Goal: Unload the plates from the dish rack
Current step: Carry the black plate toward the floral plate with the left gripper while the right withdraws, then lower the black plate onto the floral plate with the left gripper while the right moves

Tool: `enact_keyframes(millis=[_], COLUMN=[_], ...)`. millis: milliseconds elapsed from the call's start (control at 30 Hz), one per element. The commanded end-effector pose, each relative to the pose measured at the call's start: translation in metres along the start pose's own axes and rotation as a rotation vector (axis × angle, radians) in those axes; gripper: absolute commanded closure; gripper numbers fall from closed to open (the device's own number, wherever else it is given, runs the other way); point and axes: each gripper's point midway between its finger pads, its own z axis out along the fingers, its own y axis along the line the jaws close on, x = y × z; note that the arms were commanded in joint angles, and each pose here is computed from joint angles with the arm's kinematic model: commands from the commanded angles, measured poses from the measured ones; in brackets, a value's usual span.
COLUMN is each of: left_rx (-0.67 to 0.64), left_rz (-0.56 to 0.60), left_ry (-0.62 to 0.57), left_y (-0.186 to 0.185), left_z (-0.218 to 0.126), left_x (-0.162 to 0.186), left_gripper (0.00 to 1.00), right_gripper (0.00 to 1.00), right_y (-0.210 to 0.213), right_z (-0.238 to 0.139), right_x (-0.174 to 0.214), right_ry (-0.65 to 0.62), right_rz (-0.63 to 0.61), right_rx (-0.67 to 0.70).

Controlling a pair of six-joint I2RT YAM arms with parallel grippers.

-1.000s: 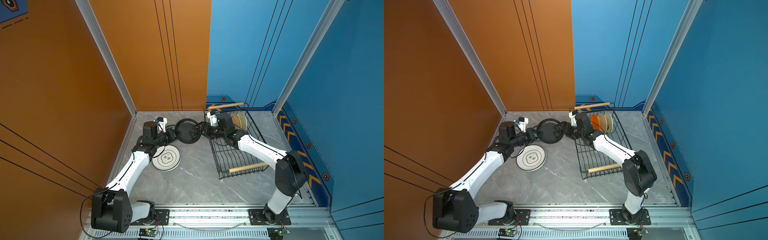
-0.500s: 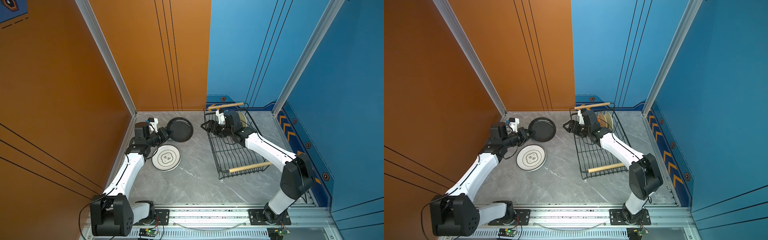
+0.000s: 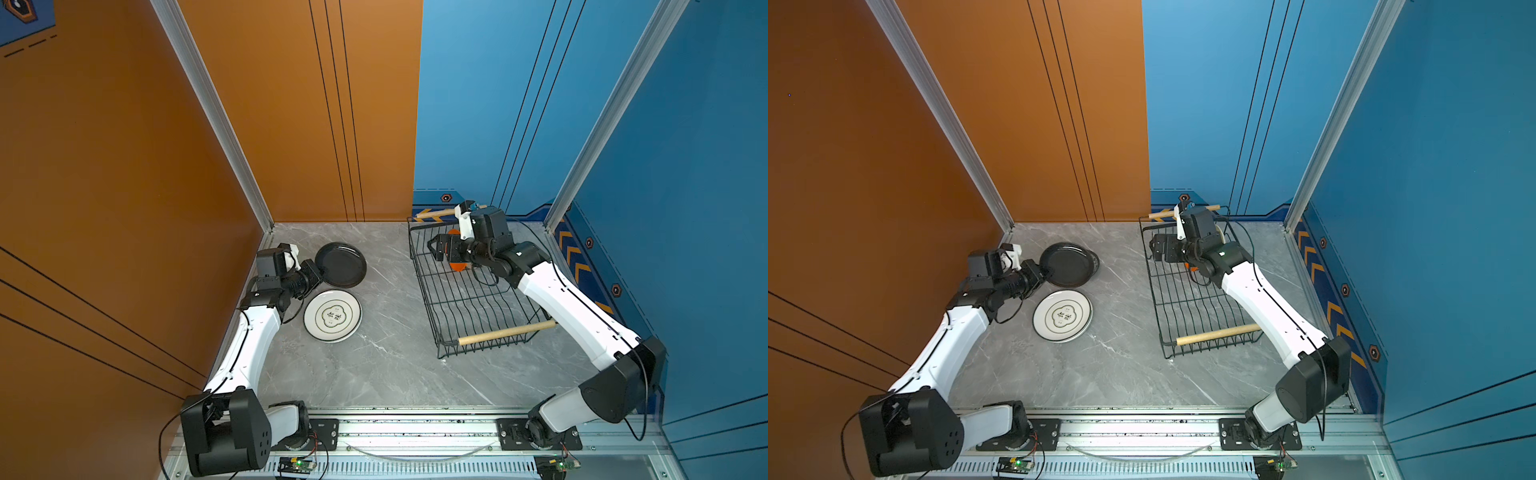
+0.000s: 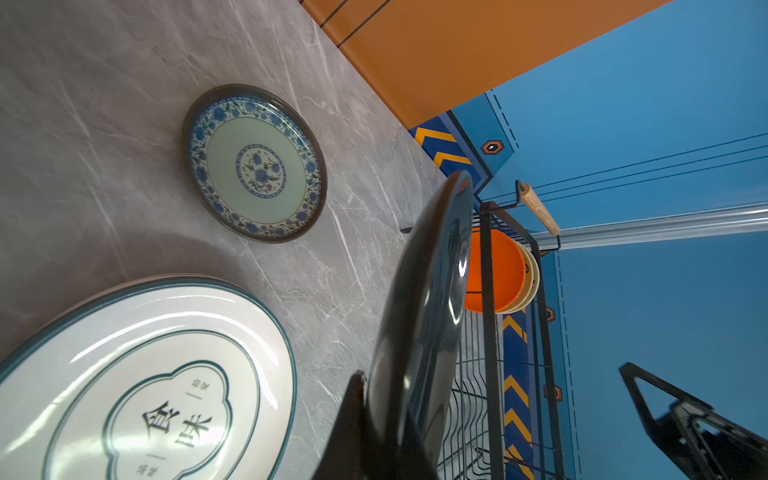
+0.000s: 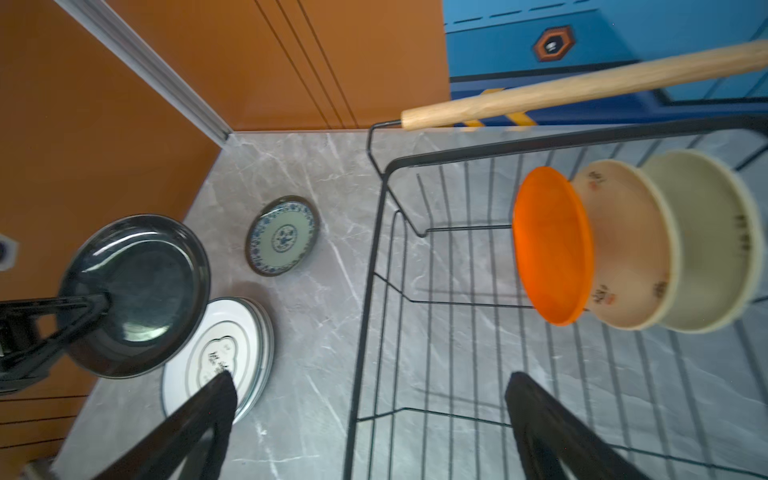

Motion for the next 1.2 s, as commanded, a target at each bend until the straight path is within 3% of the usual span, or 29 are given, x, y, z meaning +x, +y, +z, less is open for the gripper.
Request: enact_keyframes(millis=[0,233,533,1167], left_rx=[-0.057,-0.208,-0.301,-0.343], left_rz=[0.031,0.033,0.037,0.037], left_ry=[-0.051,-0.103,-0.098,-0.043], left_y=[0.003,0.028,0.054,0.085], left_z=[-0.001,0.016,0.056,0.103], left_x=[-0.022,-0.056,-0.088,-0.094], left_gripper=[1.00,1.00,1.00,1.00], right_gripper=[0.00,0.00,0.00,0.00], right_y=[-0.044,-0.090,-0.120,-0.113], right_z=[-0.021,-0.031,-0.018,0.016], right_x=[0.002,0.008,0.026,0.054], right_ry=[0.015,0.031,0.091,0.167], right_rz=[-0.145,-0.231,-0.236,-0.209], right_rx=[0.238,0.503,0.618,0.515])
